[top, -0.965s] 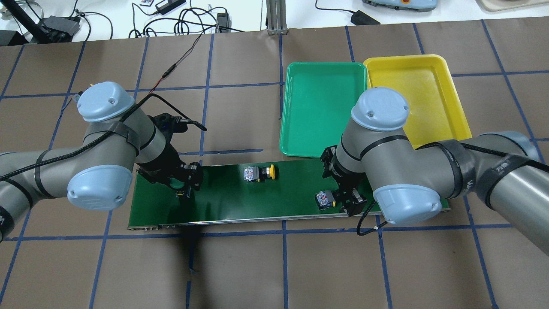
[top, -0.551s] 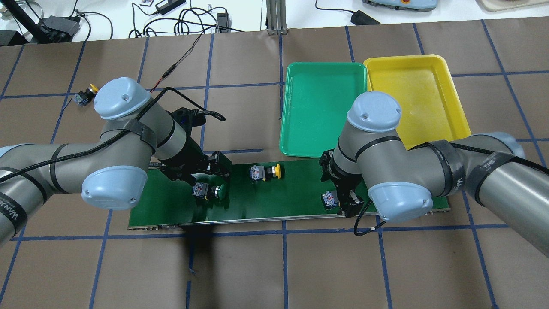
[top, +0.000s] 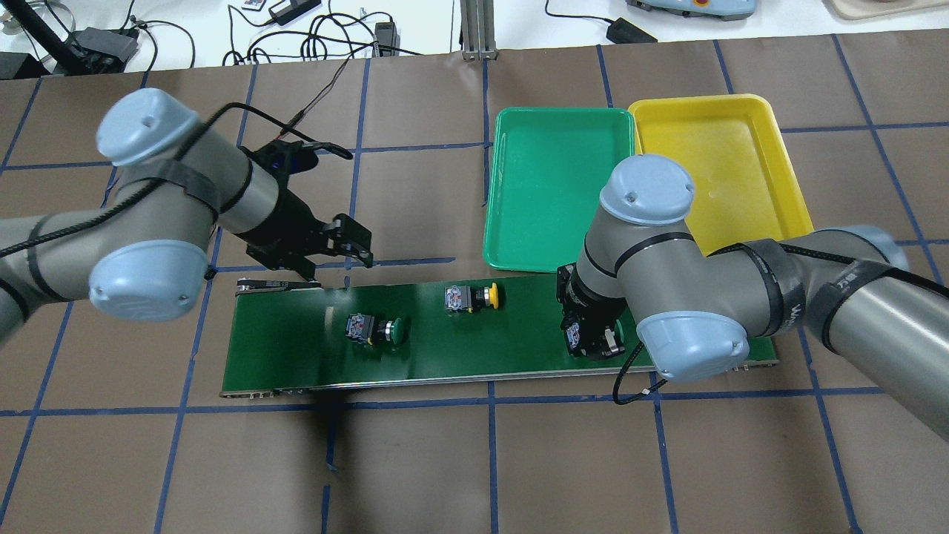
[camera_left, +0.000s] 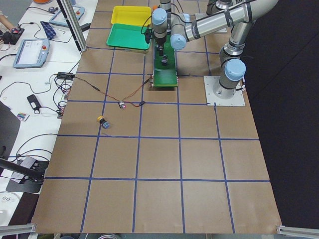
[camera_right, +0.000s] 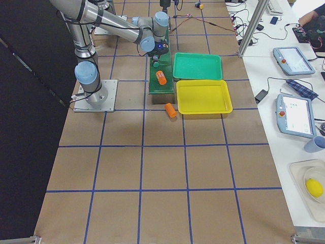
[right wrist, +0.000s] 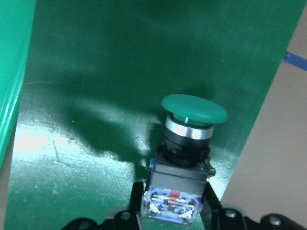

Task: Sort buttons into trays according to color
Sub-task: 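Drop the green button in the green tray while the left grasps a yellow button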

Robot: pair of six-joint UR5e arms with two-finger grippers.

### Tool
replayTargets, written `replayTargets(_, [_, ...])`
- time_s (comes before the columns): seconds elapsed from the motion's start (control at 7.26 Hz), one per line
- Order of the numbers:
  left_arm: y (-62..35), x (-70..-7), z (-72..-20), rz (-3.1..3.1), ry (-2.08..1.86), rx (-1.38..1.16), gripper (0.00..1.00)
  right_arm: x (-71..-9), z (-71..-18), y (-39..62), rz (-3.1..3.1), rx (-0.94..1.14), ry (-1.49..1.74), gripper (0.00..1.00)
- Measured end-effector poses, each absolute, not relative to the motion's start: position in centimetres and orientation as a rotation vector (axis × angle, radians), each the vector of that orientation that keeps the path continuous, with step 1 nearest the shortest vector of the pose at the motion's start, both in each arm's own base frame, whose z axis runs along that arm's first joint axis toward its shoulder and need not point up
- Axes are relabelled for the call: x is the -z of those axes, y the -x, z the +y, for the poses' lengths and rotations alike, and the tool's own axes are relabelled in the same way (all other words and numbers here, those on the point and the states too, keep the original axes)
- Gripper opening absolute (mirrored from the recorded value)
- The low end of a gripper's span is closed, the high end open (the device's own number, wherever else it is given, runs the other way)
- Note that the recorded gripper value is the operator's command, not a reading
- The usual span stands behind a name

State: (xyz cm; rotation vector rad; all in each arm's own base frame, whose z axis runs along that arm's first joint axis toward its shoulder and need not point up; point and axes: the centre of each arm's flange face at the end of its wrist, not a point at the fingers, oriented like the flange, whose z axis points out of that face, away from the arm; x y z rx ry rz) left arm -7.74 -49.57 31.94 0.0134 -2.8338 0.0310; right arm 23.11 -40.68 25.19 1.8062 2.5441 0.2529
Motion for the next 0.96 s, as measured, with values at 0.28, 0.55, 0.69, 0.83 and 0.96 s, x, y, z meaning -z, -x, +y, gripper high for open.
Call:
replayTargets(0.28, [-5.0, -35.5, -56.8, -2.926, -0.080, -0.072, 1.00, -27.3, -41.4, -23.0, 2.521, -0.186, -1.789, 0.00])
replayTargets(0.55, [-13.0, -36.1, -65.0, -3.021, -0.235, -0.032, 1.00, -30.6, -44.5, -23.2, 2.484, -0.078, -1.741, 0.00])
replayTargets(0.69, [-17.5, -34.0, -68.6, -3.018, -0.364, -0.016, 1.00, -31.9, -47.0, -23.5, 2.465, -0.036, -1.722, 0.00])
replayTargets(0.83, [-21.4, -31.2, -71.6, -3.007, -0.507, -0.003, 1.00, -32.9, -49.5, -23.9, 2.429, -0.005, -1.728, 0.00])
replayTargets(0.96, [-24.0, -28.9, -74.1, -3.016, -0.623, 0.011, 1.00, -32.6, -51.6, -24.0, 2.416, 0.029, -1.739, 0.00])
